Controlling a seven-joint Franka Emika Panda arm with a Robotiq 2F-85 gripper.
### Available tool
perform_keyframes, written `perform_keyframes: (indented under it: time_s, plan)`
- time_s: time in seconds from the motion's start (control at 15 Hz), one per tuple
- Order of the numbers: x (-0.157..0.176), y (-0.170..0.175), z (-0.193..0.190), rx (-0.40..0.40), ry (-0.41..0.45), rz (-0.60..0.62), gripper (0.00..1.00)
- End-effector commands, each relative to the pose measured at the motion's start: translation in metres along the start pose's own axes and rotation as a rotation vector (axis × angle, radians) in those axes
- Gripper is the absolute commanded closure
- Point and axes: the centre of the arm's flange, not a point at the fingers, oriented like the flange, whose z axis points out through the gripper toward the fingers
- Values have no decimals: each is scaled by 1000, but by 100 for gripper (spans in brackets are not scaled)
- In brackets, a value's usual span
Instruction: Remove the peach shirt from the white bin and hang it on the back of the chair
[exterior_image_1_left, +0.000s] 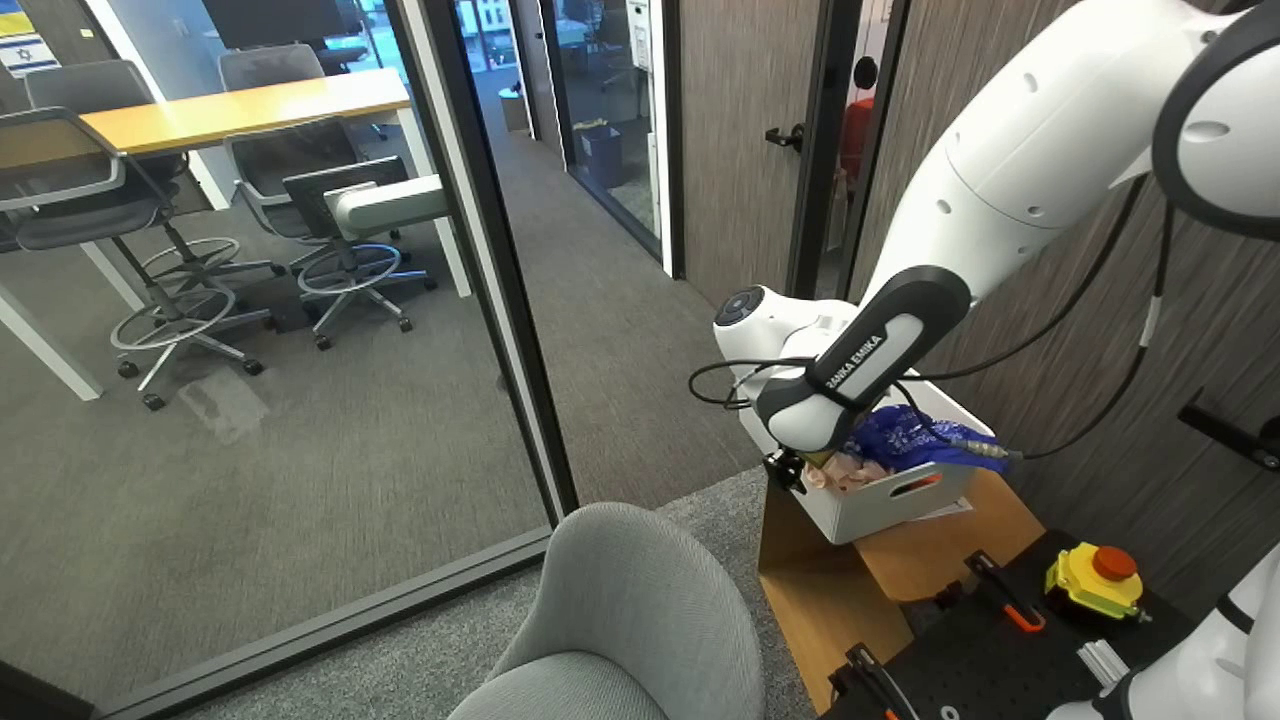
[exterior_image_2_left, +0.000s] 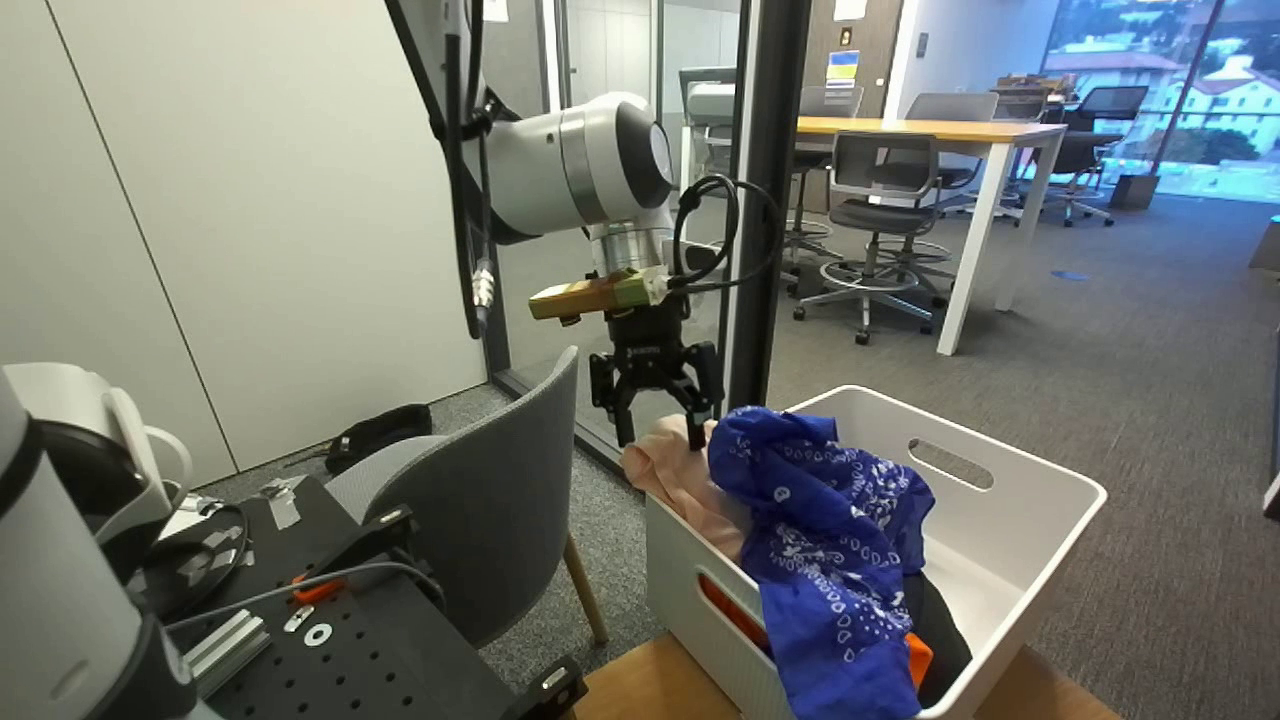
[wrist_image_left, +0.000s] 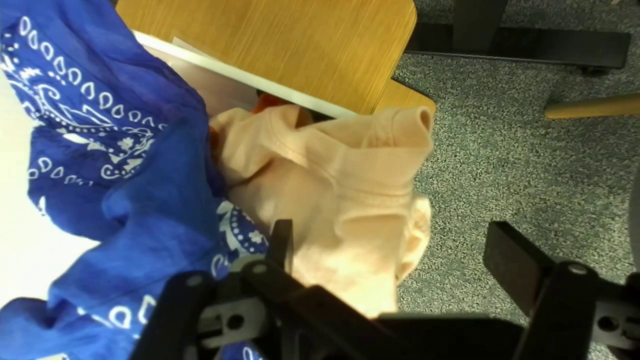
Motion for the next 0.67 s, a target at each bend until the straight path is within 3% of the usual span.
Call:
perform_keyframes:
  time_s: [0.0,0.4,0.6]
  plan:
    - [5,1,1,-10,27,8,32]
    - [5,1,1,-7,31,9,81]
    - [5,2,2,-5,31,10,95]
